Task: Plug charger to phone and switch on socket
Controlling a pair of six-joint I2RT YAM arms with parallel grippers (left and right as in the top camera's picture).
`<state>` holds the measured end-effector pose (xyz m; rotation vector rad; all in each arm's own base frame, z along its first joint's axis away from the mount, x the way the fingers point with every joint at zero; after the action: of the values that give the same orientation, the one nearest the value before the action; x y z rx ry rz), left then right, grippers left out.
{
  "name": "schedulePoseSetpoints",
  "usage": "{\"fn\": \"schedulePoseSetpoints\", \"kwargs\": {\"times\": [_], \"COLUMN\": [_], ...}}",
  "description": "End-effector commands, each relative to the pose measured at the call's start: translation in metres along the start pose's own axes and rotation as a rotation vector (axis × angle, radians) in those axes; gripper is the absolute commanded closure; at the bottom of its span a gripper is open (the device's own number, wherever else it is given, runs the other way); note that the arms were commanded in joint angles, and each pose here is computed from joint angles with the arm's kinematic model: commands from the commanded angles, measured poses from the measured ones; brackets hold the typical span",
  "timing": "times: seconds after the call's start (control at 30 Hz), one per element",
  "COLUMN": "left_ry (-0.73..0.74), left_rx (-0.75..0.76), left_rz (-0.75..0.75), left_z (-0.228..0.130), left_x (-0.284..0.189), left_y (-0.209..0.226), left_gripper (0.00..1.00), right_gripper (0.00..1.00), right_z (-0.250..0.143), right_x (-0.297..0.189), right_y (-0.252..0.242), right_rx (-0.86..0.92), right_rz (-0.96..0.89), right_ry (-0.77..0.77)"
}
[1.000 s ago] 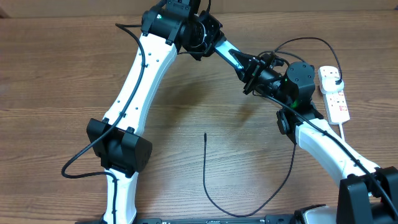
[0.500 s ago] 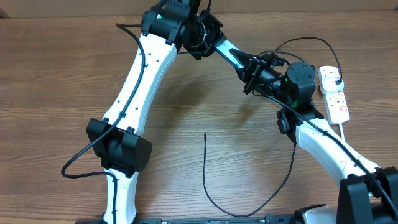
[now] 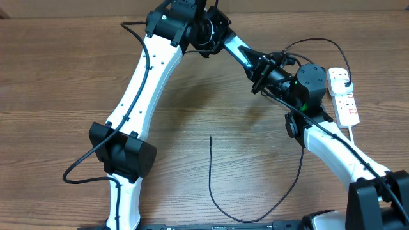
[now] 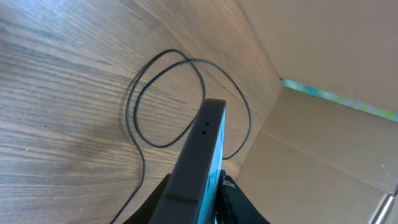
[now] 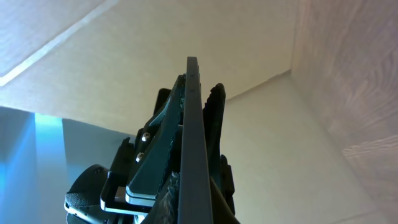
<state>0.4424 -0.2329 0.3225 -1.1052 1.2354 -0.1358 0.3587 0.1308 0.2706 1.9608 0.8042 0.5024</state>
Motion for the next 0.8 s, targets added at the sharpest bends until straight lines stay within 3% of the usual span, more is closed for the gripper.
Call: {"fn": "schedulePoseSetpoints", "kwargs": {"times": [0.0,0.77], "left_ry": [-0.032,-0.003], "left_rx": [0.024,0.095], "left_rz": [-0.022,-0.121], "left_z": [-0.007,-0.008], "left_x": [-0.007,-0.008], "left_y": [-0.009,-0.024], "left_gripper": [0.78,0.75], "right_gripper": [0.96,0.96], "right_z": [-0.012,-0.009], "right_x": [0.002,0.001], "right_y": [0.013,0.014], "right_rx": [0.100,0.102], "right_rz": [0.048,0.066], "right_ry": [0.041,0.011]}}
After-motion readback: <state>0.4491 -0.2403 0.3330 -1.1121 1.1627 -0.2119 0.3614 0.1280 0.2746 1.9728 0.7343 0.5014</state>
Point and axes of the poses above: each gripper's point midway between its finger pads, its own x axis out along the fingers, its own y axis along the line the jaws close on, z = x × y, the point moved 9 cm from there along -x, back along the fingers
